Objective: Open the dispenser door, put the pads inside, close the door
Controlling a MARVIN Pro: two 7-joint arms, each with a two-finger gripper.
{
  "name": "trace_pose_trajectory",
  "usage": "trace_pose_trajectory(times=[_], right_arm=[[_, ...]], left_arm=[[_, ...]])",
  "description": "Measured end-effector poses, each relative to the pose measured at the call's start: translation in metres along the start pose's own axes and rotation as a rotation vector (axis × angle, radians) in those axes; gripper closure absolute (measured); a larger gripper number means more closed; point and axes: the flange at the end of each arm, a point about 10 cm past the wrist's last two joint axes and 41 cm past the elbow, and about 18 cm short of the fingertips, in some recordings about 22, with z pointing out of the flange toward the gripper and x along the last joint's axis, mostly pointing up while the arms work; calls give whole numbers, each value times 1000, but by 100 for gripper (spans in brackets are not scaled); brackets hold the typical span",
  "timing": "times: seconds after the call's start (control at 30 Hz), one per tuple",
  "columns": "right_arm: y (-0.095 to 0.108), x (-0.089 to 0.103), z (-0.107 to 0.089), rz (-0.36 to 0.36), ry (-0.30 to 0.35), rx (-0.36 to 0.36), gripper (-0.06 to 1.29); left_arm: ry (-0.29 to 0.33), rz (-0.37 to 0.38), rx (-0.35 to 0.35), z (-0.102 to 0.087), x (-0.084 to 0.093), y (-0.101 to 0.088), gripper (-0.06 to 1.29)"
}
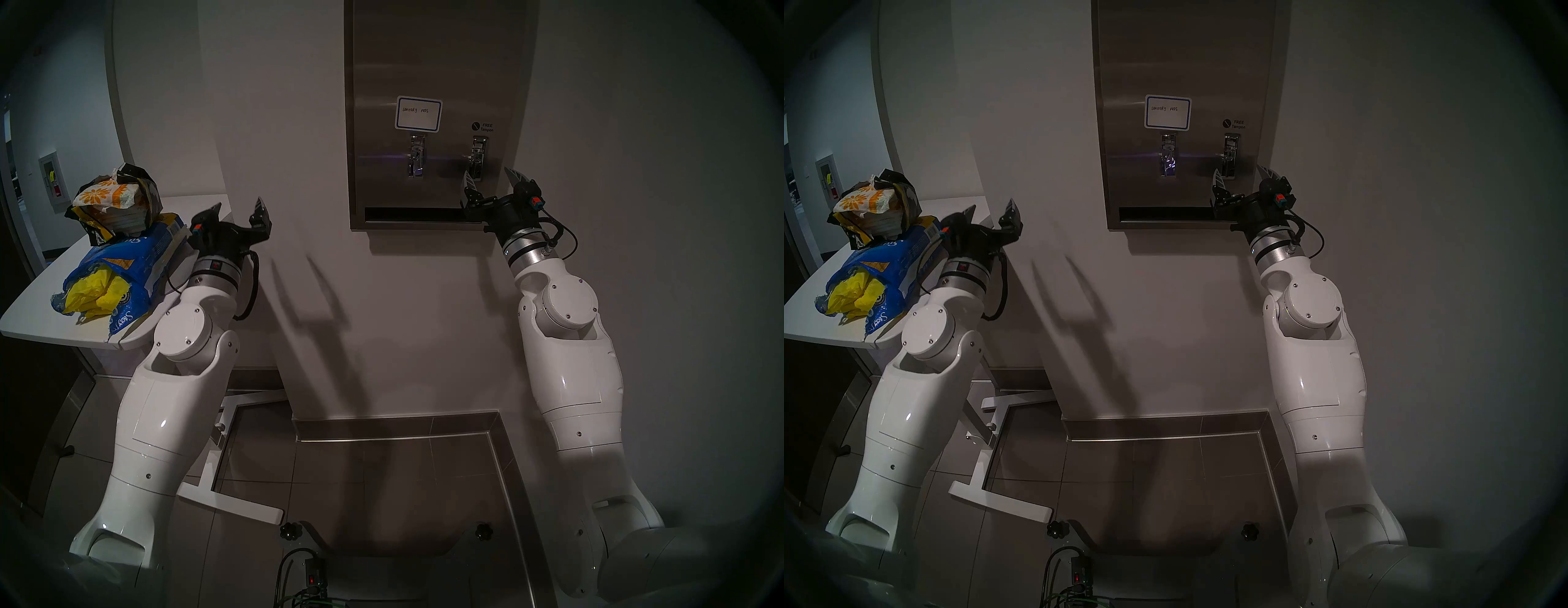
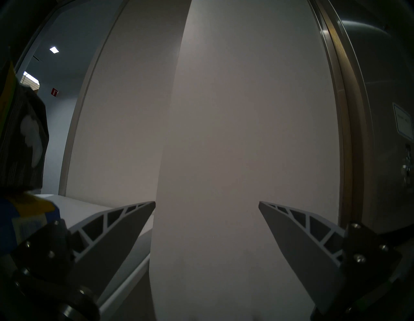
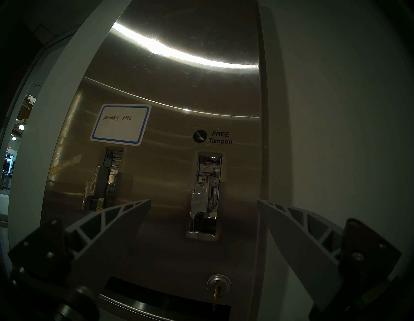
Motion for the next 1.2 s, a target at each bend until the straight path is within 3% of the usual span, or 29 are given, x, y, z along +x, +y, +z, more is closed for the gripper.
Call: trace_pose_trajectory(times=[0.3,0.67,1.2], right_arm=[[0,0,0,0,0,0,-1],[0,0,0,0,0,1,-1],[0,0,0,0,-1,1,-1]], left_arm=[[-69,31,-39,-24,-30,-10,-3],[-117,-1,-74,-43,-46,-17,-3],[-168,-25,-119,-60,-62,-2,-3]])
